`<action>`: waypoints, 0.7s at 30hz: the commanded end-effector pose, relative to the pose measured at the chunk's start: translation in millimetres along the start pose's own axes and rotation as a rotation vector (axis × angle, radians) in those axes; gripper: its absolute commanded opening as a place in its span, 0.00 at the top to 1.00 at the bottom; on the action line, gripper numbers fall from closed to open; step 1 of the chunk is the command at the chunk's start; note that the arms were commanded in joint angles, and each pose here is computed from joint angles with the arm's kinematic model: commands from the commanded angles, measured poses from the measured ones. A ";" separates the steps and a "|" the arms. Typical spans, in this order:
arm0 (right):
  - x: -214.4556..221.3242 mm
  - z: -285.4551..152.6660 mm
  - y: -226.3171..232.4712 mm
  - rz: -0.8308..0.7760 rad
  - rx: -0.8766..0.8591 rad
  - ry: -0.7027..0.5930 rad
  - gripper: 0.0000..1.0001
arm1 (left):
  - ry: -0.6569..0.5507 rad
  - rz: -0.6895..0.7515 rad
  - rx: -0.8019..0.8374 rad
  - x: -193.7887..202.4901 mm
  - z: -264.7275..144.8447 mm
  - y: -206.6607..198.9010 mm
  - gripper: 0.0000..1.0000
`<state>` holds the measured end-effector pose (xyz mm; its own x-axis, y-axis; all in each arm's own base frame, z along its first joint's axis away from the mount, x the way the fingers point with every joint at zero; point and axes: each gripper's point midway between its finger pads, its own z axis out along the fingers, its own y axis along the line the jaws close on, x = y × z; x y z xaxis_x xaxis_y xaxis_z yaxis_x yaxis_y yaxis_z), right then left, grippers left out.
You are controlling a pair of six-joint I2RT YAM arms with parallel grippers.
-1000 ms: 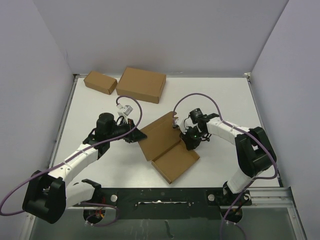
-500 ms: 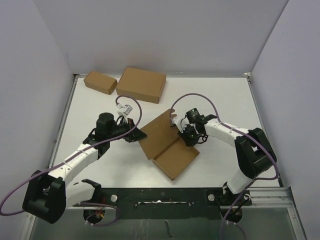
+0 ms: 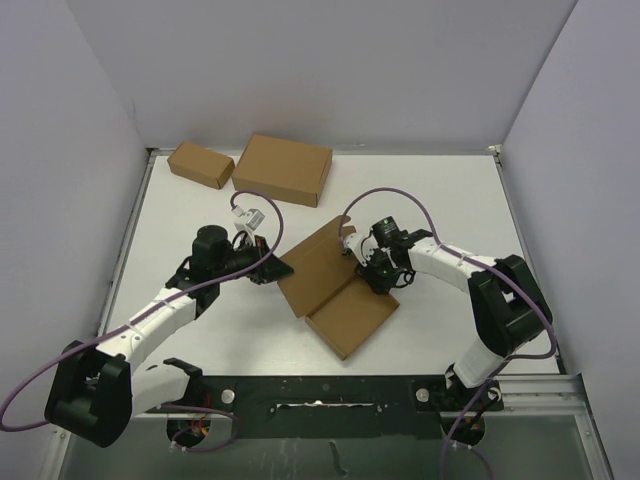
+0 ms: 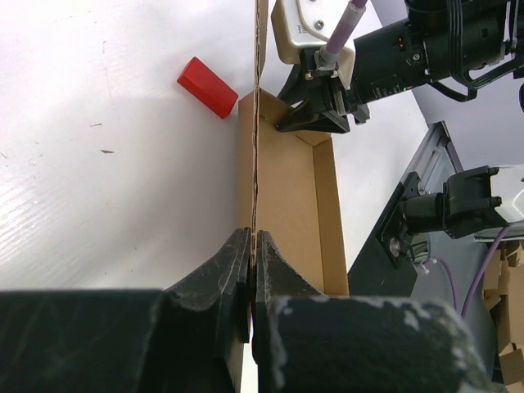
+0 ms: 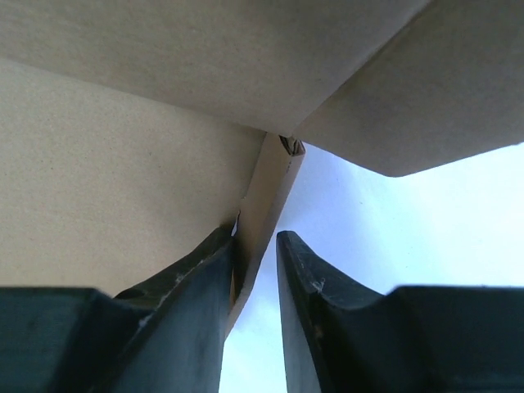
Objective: Fold the paper box
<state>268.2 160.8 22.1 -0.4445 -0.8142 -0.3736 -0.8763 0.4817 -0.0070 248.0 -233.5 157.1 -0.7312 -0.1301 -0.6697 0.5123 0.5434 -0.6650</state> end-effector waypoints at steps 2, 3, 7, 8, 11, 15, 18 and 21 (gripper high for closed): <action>6.4 1.3 -9.0 0.023 0.034 0.018 0.71 | -0.078 0.064 0.061 -25.2 -2.6 -18.7 1.00; 7.0 1.8 -10.1 0.024 0.041 0.020 0.74 | -0.079 0.064 0.061 -25.6 -2.7 -19.0 1.00; 13.3 0.9 -21.2 0.022 0.109 0.051 0.97 | -0.080 0.065 0.062 -26.3 -2.8 -19.4 1.00; 15.1 0.1 -24.6 0.018 0.132 0.062 1.00 | -0.080 0.065 0.062 -26.6 -2.6 -19.5 1.00; 17.6 -0.6 -27.1 0.013 0.147 0.074 1.00 | -0.080 0.065 0.062 -27.8 -1.9 -19.5 1.00; 11.5 -2.4 -19.8 0.012 0.094 0.044 0.89 | -0.079 0.066 0.062 -28.2 -1.2 -19.3 1.00; 5.1 -5.5 -11.9 0.025 0.034 0.002 0.72 | -0.080 0.066 0.061 -28.1 -1.5 -19.4 1.00; 3.3 -9.0 -9.3 0.035 0.009 -0.019 0.67 | -0.080 0.065 0.060 -27.5 -1.7 -19.0 1.00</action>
<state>277.8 156.0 23.2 -0.4665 -0.7959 -0.3858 -0.8562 0.5159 -0.0290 248.2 -234.1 158.2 -0.7289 -0.1315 -0.6719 0.5154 0.5406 -0.6649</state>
